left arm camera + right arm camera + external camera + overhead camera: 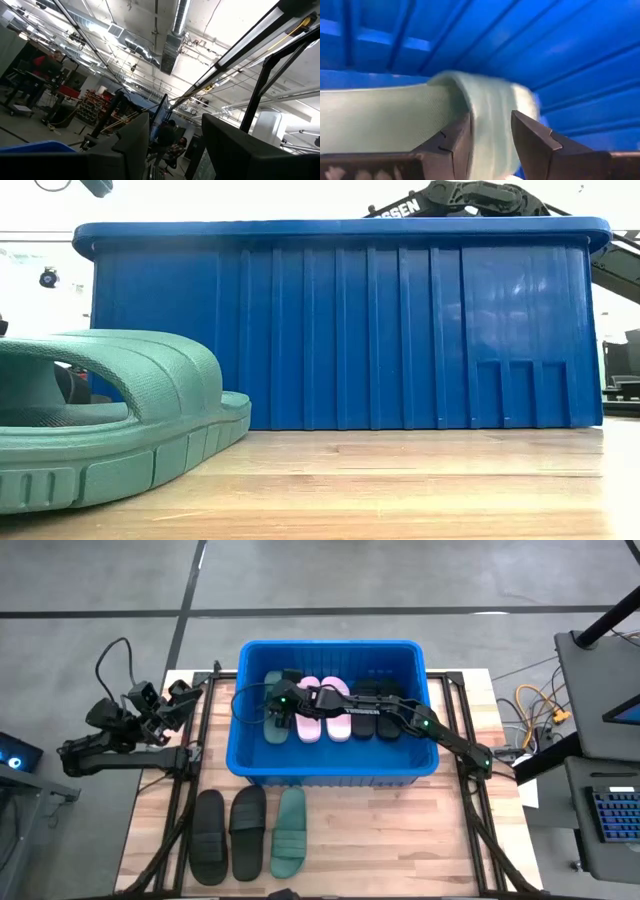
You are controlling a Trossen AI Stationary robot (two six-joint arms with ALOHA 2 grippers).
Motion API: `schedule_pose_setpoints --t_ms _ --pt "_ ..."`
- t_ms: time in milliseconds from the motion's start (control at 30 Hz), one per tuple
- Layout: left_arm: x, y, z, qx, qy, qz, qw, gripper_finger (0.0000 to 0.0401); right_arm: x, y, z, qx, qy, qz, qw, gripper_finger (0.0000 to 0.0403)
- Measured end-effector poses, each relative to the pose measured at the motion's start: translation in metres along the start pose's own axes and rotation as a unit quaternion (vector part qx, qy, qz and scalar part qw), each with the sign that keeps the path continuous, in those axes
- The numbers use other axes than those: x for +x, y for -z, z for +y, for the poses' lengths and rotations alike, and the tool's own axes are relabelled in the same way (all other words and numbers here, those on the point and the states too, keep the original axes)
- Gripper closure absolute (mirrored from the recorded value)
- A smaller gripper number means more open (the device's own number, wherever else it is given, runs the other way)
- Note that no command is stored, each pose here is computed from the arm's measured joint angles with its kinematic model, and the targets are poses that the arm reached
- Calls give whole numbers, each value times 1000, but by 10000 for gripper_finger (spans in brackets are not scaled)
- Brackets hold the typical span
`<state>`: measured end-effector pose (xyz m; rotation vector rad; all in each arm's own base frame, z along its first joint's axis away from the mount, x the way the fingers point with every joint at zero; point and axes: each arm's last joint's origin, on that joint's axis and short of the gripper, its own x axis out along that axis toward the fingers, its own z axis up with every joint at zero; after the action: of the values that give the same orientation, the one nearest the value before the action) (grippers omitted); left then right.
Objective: Pick and place slides into bin
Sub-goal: Put the right green slipper into the blue bin, then put the green slipper into the blue bin
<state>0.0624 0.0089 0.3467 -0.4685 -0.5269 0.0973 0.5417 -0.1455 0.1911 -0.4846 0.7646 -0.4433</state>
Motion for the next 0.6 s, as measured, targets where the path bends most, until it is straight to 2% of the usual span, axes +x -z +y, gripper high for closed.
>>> schedule_pose_setpoints --t_ms 200,433,600 --pt "0 0 0 0 0 0 1000 232 -3 -1 0 28 -63 -9 998 268" --pt "0 0 0 0 0 0 1000 232 -6 0 -3 40 -66 -1 997 270" --pt "0 0 0 0 1 0 1000 232 -29 -18 -21 68 -55 -32 996 280"
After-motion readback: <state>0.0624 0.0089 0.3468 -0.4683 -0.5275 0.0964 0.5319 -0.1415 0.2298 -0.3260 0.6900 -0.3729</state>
